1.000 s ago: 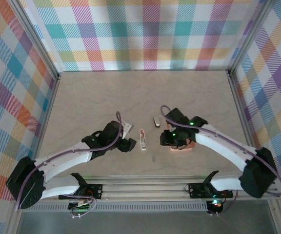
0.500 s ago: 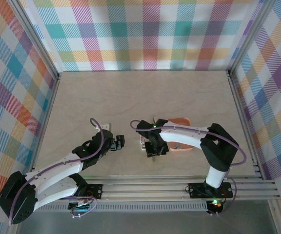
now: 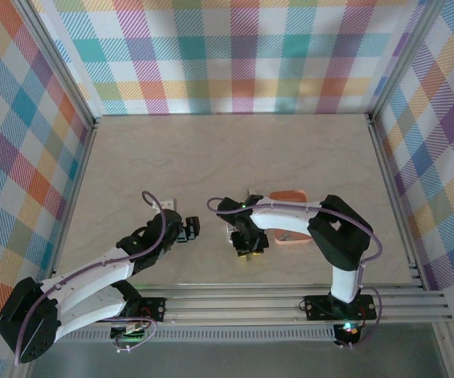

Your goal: Load the staples into the stapler

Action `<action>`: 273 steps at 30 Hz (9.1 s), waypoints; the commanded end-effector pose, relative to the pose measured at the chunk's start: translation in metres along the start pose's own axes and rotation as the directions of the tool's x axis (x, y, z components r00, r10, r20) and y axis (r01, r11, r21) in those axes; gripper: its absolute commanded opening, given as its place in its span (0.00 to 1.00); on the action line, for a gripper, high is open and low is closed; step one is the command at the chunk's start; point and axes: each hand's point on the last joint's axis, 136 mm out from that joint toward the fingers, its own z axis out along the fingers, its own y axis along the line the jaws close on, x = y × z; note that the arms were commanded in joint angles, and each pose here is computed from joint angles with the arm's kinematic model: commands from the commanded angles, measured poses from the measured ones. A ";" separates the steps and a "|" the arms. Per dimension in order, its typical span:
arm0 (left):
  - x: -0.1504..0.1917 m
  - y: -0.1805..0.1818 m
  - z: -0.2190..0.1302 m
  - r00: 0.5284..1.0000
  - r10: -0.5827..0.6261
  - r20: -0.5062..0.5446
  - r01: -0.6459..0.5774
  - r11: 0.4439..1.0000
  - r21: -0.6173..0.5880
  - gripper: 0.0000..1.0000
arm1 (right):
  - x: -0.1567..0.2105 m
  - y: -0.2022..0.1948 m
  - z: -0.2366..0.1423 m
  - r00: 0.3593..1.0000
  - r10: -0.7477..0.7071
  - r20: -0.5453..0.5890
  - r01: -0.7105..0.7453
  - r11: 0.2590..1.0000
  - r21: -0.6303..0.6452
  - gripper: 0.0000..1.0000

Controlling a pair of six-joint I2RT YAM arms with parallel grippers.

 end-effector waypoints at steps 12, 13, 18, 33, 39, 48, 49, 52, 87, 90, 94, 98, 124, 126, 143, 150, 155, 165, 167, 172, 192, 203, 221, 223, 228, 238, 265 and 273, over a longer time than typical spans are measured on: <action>-0.003 0.012 -0.002 1.000 -0.006 0.027 0.007 0.999 -0.043 0.97 | 0.002 0.008 0.009 0.998 0.064 -0.018 -0.065 0.998 -0.022 0.18; -0.003 0.013 -0.002 1.000 -0.005 0.027 0.006 0.999 -0.043 0.96 | 0.003 0.008 0.009 0.997 0.069 -0.015 -0.070 0.997 -0.025 0.18; 0.000 0.014 -0.001 1.000 -0.008 0.029 0.010 0.999 -0.044 0.96 | -0.001 0.012 0.002 0.996 0.089 0.032 -0.088 0.995 -0.045 0.16; 0.010 0.020 0.009 0.997 -0.078 0.022 0.079 0.995 -0.056 0.97 | -0.053 0.021 -0.054 0.939 0.072 0.335 -0.047 0.996 -0.082 0.15; 0.013 0.022 0.013 0.997 -0.076 0.013 0.076 0.995 -0.070 0.97 | -0.076 0.033 -0.061 0.916 0.032 0.401 -0.009 0.998 -0.060 0.16; 0.014 0.024 0.019 0.997 -0.077 0.002 0.077 0.994 -0.080 0.97 | -0.088 0.043 -0.052 0.915 0.007 0.403 0.012 0.999 -0.045 0.16; 0.014 0.025 0.019 0.997 -0.078 -0.001 0.078 0.994 -0.082 0.97 | -0.088 0.042 -0.050 0.917 0.004 0.398 0.012 0.999 -0.038 0.16; 0.014 0.024 0.020 0.997 -0.080 -0.001 0.080 0.994 -0.079 0.97 | -0.088 0.041 -0.047 0.920 0.000 0.391 0.011 1.000 -0.028 0.16; 0.014 0.029 0.019 0.997 -0.082 -0.003 0.082 0.992 -0.094 0.97 | -0.076 0.037 -0.031 0.945 -0.003 0.328 0.005 1.000 -0.008 0.16; 0.013 0.030 0.018 0.997 -0.083 -0.001 0.083 0.992 -0.095 0.97 | -0.075 0.037 -0.029 0.946 -0.004 0.325 0.007 1.000 -0.008 0.16; 0.013 0.031 0.018 0.997 -0.082 -0.001 0.082 0.992 -0.100 0.97 | -0.074 0.039 -0.027 0.947 -0.004 0.322 0.010 1.000 -0.016 0.15; 0.013 0.031 0.018 0.997 -0.082 0.003 0.082 0.992 -0.100 0.98 | -0.072 0.038 -0.026 0.949 -0.005 0.316 0.009 1.000 -0.011 0.16; 0.005 0.027 0.015 0.997 -0.079 0.015 0.080 0.993 -0.086 0.97 | -0.078 0.040 -0.049 0.927 0.031 0.373 0.001 0.996 -0.085 0.22; 0.005 0.027 0.015 0.997 -0.078 0.015 0.079 0.993 -0.085 0.97 | -0.076 0.038 -0.044 0.933 0.032 0.358 -0.003 0.997 -0.082 0.20; 0.007 0.025 0.018 0.997 -0.076 0.002 0.076 0.994 -0.084 0.97 | -0.065 0.035 -0.024 0.958 0.028 0.286 -0.010 0.998 -0.064 0.14; 0.008 0.026 0.017 0.997 -0.076 0.001 0.076 0.993 -0.087 0.97 | -0.065 0.037 -0.030 0.957 0.023 0.288 -0.002 0.997 -0.074 0.14; 0.008 0.027 0.017 0.997 -0.076 0.002 0.076 0.993 -0.088 0.97 | -0.072 0.036 -0.050 0.939 0.031 0.343 -0.003 0.997 -0.083 0.20; 0.005 0.029 0.014 0.997 -0.076 0.013 0.077 0.992 -0.095 0.98 | -0.086 0.030 -0.052 0.935 0.110 0.338 -0.057 0.985 -0.164 0.29; 0.005 0.029 0.014 0.997 -0.075 0.014 0.076 0.992 -0.097 0.98 | -0.088 0.029 -0.048 0.936 0.120 0.331 -0.067 0.984 -0.167 0.29; 0.004 0.029 0.014 0.997 -0.073 0.017 0.074 0.992 -0.097 0.98 | -0.092 0.028 -0.044 0.940 0.121 0.320 -0.068 0.983 -0.173 0.28; 0.004 0.029 0.014 0.997 -0.073 0.016 0.074 0.992 -0.100 0.97 | -0.079 0.026 -0.015 0.965 0.111 0.237 -0.075 0.985 -0.156 0.21; -0.011 0.005 0.017 0.999 -0.032 0.030 0.032 0.999 0.007 0.98 | -0.079 0.022 -0.050 0.935 0.140 0.326 -0.075 0.976 -0.206 0.28; -0.055 -0.142 0.072 0.972 0.144 -0.183 -0.021 0.838 0.546 0.90 | -0.041 0.030 -0.036 0.932 0.276 0.237 -0.129 0.860 -0.493 0.30; -0.051 -0.152 0.077 0.960 0.161 -0.228 0.000 0.817 0.576 0.87 | -0.039 0.031 -0.031 0.933 0.281 0.226 -0.135 0.853 -0.504 0.30; -0.034 -0.164 0.087 0.933 0.171 -0.317 0.069 0.779 0.623 0.76 | -0.037 0.030 -0.022 0.935 0.284 0.212 -0.143 0.850 -0.507 0.30; -0.016 -0.176 0.080 0.895 0.199 -0.398 0.150 0.707 0.691 0.48 | -0.037 0.030 -0.002 0.938 0.299 0.177 -0.174 0.846 -0.504 0.26; 0.059 -0.158 0.044 0.768 0.422 -0.482 0.046 0.714 0.699 0.17 | -0.040 0.004 -0.005 0.924 0.293 0.247 -0.161 0.881 -0.445 0.25; 0.068 -0.148 0.047 0.765 0.424 -0.485 -0.007 0.758 0.652 0.18 | -0.024 -0.007 -0.023 0.920 0.290 0.264 -0.143 0.875 -0.463 0.32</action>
